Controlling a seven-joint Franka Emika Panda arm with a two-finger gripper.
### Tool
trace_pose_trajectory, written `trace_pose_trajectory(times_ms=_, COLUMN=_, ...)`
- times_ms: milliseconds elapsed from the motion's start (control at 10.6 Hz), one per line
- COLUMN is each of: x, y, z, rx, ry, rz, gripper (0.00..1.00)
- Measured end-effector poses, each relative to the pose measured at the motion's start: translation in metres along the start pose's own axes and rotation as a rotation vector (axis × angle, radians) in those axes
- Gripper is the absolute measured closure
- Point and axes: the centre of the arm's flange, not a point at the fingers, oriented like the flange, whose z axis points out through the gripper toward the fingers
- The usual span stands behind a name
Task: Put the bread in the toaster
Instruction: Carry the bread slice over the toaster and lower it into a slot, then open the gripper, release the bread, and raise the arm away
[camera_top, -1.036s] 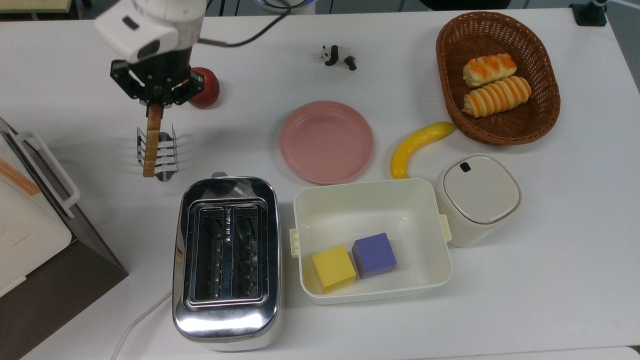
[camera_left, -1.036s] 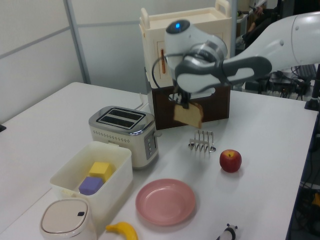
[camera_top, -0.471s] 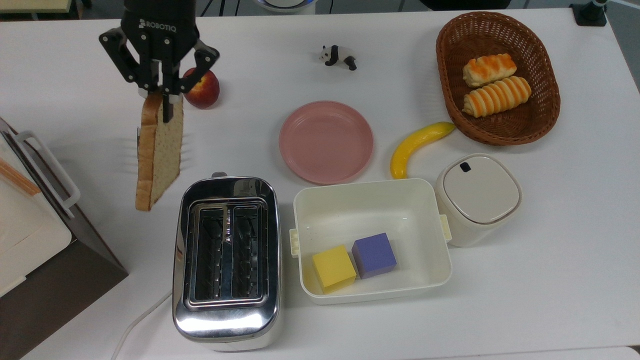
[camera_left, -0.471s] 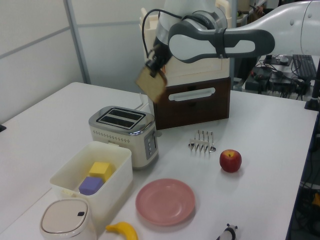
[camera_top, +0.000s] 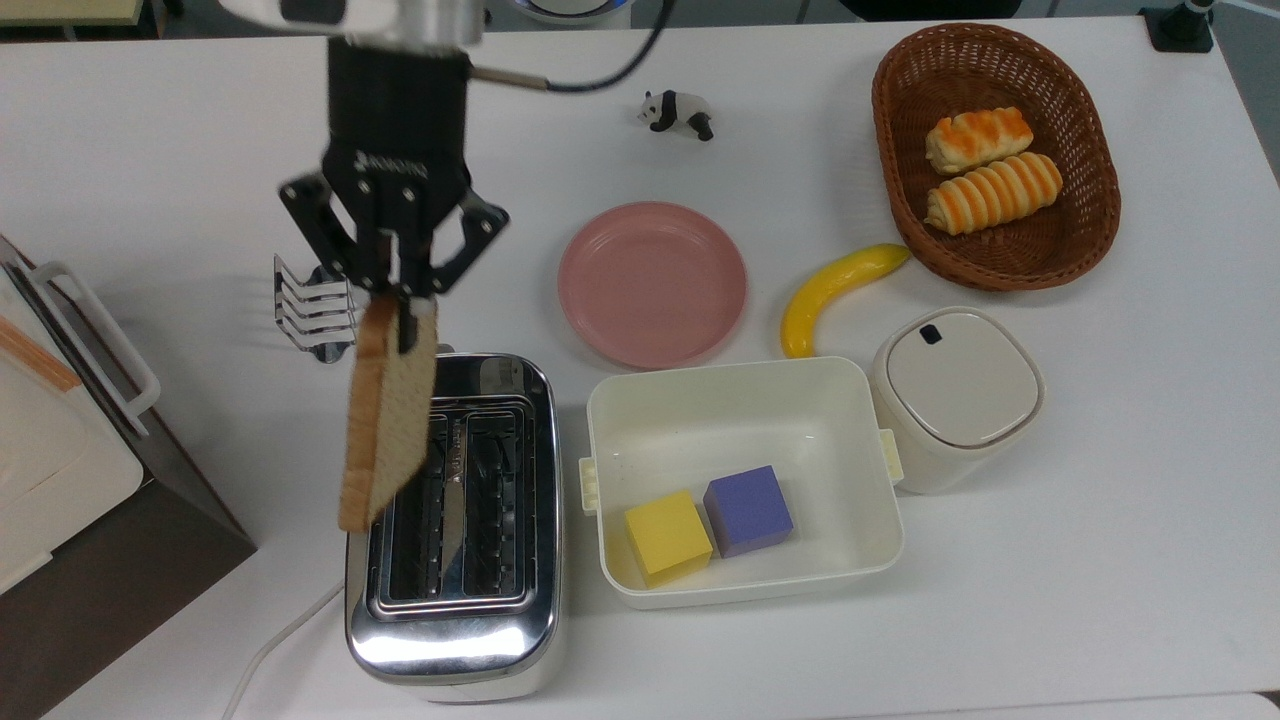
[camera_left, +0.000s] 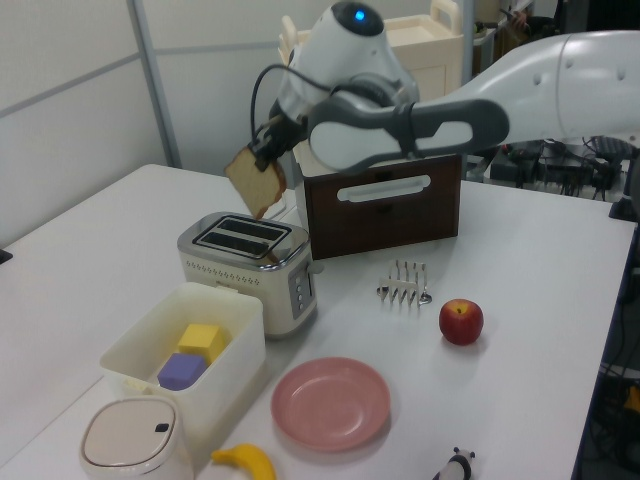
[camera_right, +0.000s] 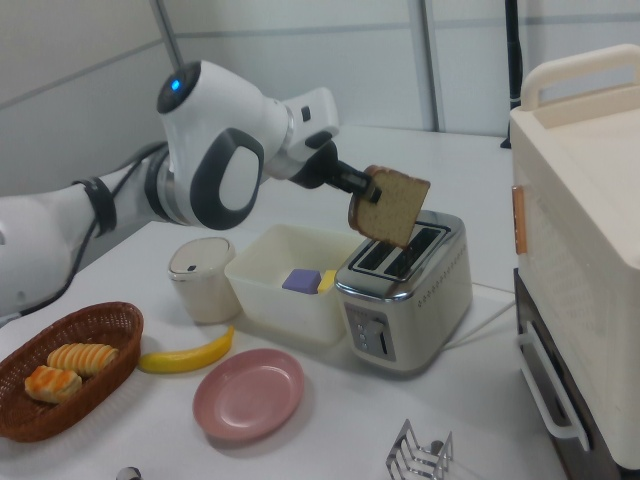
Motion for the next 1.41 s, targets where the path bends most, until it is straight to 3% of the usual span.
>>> trace_pose_trajectory(times_ms=188, x=-0.012, y=-0.014, z=0.03, rx=0.007, ry=-0.008, rz=-0.002, gripper=0.88)
trace_pose_trajectory(times_ms=659, x=-0.01, y=0.0, z=0.035, rx=-0.021, ry=-0.001, rz=-0.02, gripper=0.88)
trace_pose_trajectory(times_ms=942, x=-0.019, y=0.014, z=0.044, rx=-0.053, ry=-0.085, rz=-0.064, gripper=0.88)
trace_pose_trajectory(times_ms=1319, x=-0.02, y=0.003, z=0.039, rx=-0.048, ry=-0.111, rz=-0.085, gripper=0.88)
trace_pose_trajectory(times_ms=1413, x=-0.022, y=0.0, z=0.04, rx=-0.046, ry=-0.118, rz=-0.089, gripper=0.83)
